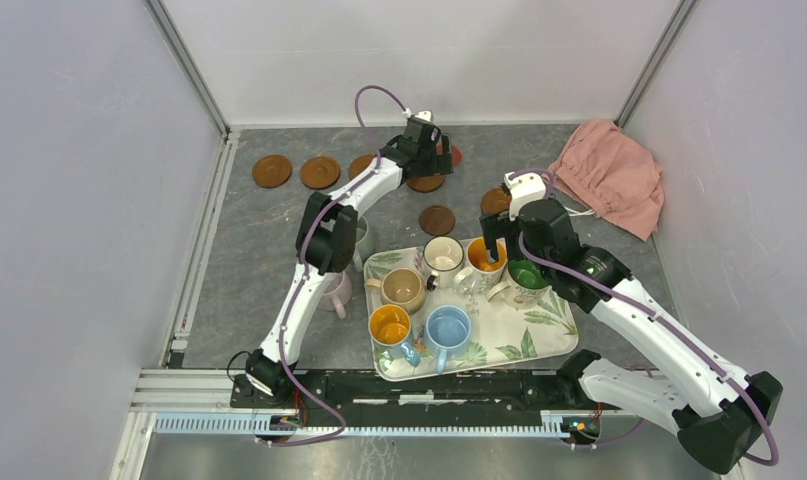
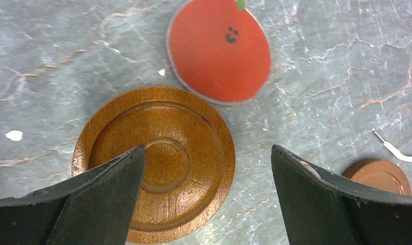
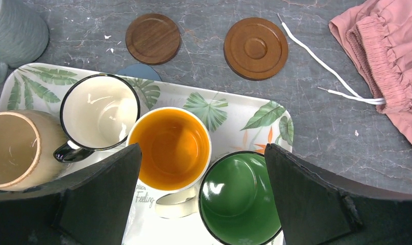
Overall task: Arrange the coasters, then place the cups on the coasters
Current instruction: Move the coaster to the center of the board.
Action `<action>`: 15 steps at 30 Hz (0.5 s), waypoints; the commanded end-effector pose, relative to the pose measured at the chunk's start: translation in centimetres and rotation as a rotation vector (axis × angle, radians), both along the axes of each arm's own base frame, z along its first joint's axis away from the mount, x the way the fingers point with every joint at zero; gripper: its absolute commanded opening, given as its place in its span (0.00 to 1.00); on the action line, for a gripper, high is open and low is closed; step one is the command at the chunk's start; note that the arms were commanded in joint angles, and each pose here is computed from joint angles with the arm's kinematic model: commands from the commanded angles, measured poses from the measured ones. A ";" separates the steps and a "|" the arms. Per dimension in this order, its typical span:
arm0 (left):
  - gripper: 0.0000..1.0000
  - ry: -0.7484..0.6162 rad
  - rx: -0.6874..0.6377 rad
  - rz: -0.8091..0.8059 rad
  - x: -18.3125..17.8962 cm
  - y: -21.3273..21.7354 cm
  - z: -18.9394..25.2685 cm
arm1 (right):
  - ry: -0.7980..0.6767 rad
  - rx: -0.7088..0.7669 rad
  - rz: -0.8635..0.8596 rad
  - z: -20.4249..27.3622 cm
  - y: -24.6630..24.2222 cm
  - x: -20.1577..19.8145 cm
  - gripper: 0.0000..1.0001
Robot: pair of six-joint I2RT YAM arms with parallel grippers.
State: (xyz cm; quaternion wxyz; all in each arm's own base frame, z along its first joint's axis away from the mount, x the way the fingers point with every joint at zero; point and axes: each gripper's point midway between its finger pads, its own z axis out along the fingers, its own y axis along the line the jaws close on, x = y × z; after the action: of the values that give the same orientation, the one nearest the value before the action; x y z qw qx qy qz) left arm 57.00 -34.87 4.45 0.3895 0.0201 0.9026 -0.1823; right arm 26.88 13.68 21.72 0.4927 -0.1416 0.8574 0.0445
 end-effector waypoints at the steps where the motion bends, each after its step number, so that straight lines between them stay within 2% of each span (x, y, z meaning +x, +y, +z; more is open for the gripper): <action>1: 1.00 0.035 0.048 0.050 0.3 2.9 0.0 | -0.028 -0.012 -0.014 0.5 -0.2 0.6 0.98; 8: 1.00 0.026 0.060 0.071 1.3 4.4 0.0 | -0.029 -0.015 -0.009 0.7 0.0 0.9 0.98; 15: 1.00 0.010 0.032 0.017 2.1 3.7 0.3 | -0.031 -0.017 -0.006 0.9 0.2 1.1 0.98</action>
State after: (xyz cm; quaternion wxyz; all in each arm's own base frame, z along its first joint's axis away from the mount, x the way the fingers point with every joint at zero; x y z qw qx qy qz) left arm 58.61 -31.49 4.56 0.3887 -0.0045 0.9065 -0.1647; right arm 27.22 13.78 20.86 0.4817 -0.1503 0.8627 0.0334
